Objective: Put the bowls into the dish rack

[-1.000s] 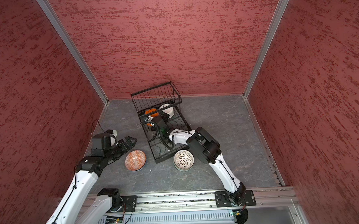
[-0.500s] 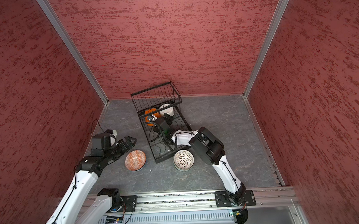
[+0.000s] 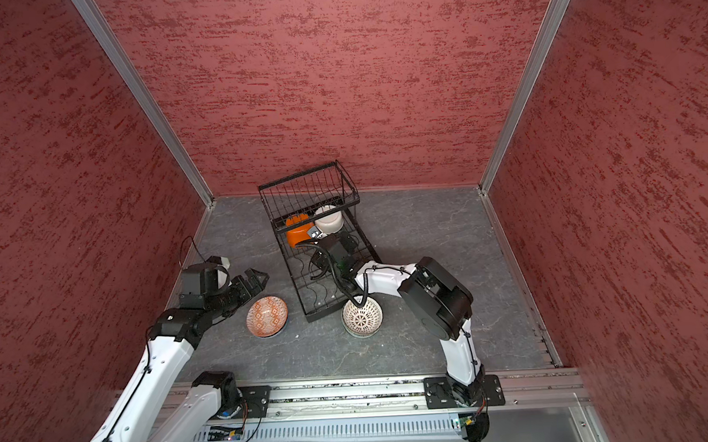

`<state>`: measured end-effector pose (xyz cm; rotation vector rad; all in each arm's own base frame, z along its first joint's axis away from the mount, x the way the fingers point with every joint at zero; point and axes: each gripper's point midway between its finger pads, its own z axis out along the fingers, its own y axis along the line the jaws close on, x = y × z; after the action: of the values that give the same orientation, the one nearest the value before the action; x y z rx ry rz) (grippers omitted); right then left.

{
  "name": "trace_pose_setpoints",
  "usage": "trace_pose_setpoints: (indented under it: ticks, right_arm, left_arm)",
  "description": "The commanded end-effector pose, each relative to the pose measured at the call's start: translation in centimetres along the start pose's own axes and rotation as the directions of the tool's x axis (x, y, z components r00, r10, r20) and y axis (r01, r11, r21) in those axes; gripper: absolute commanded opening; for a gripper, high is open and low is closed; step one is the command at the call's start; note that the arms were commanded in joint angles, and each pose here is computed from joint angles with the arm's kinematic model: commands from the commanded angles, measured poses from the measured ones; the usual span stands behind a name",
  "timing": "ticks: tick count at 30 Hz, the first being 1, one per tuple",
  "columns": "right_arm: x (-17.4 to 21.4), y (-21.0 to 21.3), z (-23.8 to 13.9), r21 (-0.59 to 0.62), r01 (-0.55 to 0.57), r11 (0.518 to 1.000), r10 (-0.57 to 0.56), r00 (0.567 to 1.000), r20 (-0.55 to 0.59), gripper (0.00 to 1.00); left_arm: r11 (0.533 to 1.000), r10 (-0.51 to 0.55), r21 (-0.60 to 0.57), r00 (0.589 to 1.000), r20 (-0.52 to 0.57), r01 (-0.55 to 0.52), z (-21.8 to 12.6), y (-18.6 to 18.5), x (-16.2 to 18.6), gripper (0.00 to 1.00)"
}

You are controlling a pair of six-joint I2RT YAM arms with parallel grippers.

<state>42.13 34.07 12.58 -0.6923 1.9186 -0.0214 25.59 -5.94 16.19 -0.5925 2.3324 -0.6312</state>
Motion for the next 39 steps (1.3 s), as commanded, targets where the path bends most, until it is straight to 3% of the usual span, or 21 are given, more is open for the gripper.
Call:
trace_pose_setpoints:
  ticks: [1,9,16,25,34,39]
  right_arm:
    - [-0.5,-0.2,-2.0,-0.044,-0.124,0.991,0.124,0.992,0.003,0.96]
    - [-0.1,-2.3,-5.9,-0.015,-0.272,0.962,0.271,0.962,-0.03,0.95]
    - [1.5,-3.8,-8.6,0.053,-0.339,0.939,0.343,0.922,-0.18,0.95]
    - [3.4,-5.1,-12.1,0.076,-0.498,0.864,0.496,0.812,-0.309,0.97]
    - [4.9,-9.6,-15.1,0.226,-0.587,0.778,0.629,0.72,-0.293,0.99]
    - [6.7,-11.7,-16.3,0.3,-0.602,0.74,0.672,0.689,-0.274,0.99]
  left_arm:
    - [1.0,0.012,-0.028,1.0,-0.011,-0.013,0.1,0.8,0.3,1.0]
    - [0.999,0.027,-0.021,0.999,-0.028,-0.027,-0.1,0.6,0.7,1.0]
    - [0.998,0.053,-0.026,0.997,-0.047,-0.054,-0.9,0.0,1.3,1.0]
    - [0.982,0.185,-0.03,0.979,-0.08,-0.188,-1.8,-3.9,3.8,1.0]
    - [0.941,0.325,-0.044,0.931,-0.165,-0.336,-1.3,-8.7,7.4,1.0]
    - [0.891,0.43,-0.046,0.873,-0.232,-0.451,-0.1,-11.9,10.3,0.97]
